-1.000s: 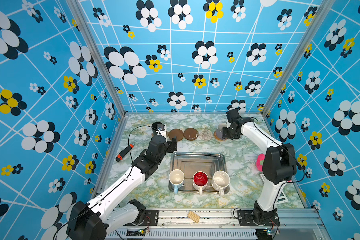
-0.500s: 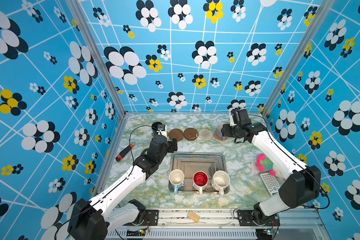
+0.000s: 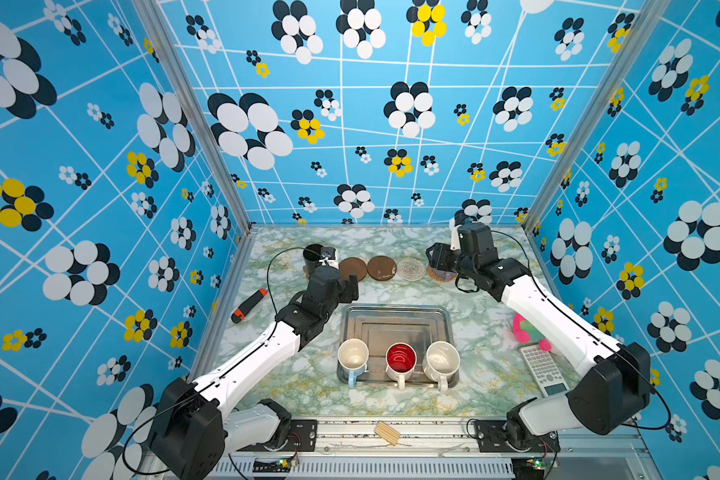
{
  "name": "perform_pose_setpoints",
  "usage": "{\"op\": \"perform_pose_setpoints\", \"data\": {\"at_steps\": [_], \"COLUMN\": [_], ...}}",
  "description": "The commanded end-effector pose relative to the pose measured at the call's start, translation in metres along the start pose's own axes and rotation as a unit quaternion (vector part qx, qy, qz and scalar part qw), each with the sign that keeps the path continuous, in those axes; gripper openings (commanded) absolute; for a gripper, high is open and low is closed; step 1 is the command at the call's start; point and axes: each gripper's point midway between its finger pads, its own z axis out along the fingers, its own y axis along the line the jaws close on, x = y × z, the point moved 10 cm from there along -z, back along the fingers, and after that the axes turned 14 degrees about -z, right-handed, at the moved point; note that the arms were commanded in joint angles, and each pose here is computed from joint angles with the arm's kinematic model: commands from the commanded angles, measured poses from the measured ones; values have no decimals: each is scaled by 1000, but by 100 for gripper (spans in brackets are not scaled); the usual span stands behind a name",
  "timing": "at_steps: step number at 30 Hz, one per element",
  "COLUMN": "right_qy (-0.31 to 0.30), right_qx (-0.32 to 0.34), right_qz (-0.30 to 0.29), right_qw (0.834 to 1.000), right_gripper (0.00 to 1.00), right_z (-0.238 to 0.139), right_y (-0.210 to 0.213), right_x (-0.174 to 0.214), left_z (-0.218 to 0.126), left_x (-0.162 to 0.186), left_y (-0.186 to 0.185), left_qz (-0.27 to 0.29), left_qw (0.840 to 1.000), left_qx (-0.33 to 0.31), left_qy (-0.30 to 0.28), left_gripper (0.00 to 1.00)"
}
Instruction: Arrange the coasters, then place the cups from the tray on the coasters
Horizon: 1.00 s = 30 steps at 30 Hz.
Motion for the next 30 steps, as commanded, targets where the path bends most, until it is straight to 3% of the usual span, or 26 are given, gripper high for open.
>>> {"op": "perform_pose_setpoints", "data": {"at_steps": [1,7,16,30], "right_qy": [-42,-41,-35,-28], "right_qx": [-32,-53,-43,-39], "right_qz": [36,42,36,36], "right_qw": [998,997,998,998], "right_gripper": [60,60,60,60], "right_z": [-6,-3,1,17], "right_y": [4,6,2,0], "right_x": [-2,4,17,24], "left_z": [1,-3,-42,-112], "left_x": [-11,-16,-11,-19], "left_y": [-11,-25,-29,-16], "left_qz": [-26,-26,27,-3], "left_qw": [1000,999,997,994], "left_qx": [17,23,-10,39], "left_qy": [-5,21,70,104], "left_gripper": [84,82,82,82]}}
